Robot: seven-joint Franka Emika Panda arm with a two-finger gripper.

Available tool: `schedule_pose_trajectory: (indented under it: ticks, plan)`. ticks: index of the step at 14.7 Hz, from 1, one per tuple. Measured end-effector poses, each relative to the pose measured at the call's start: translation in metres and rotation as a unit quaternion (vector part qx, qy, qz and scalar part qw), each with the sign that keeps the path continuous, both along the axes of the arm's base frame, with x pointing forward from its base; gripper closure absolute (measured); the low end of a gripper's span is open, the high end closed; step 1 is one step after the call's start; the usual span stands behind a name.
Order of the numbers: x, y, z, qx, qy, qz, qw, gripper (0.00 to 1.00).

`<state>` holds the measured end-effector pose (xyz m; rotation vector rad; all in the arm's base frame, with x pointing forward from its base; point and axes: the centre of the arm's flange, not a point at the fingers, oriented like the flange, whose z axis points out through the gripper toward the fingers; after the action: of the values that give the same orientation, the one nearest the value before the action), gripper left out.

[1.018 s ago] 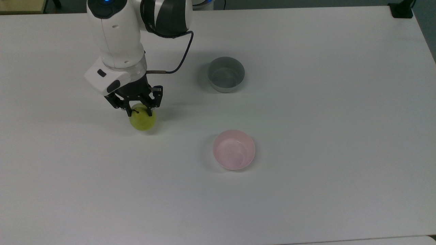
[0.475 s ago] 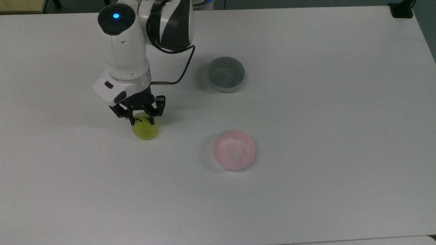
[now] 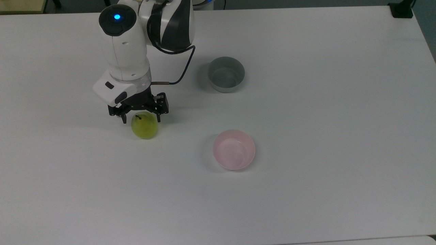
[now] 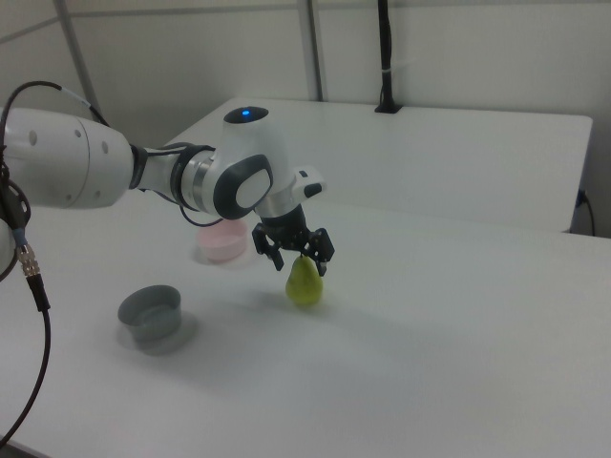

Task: Pick up a pear from the bowl

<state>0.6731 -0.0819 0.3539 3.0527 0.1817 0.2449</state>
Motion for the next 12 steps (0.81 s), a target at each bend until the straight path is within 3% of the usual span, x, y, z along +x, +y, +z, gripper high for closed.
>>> schedule_pose_trajectory:
  ticks: [5,10,12]
  plan:
    - [-0.011,0.001,0.086,0.013,-0.008,-0.023,0.9996,0.0]
    - [-0.073,0.013,0.212,0.043,0.025,-0.072,0.9962,0.0]
    - [-0.09,0.023,0.231,0.048,0.037,-0.073,0.9955,0.0]
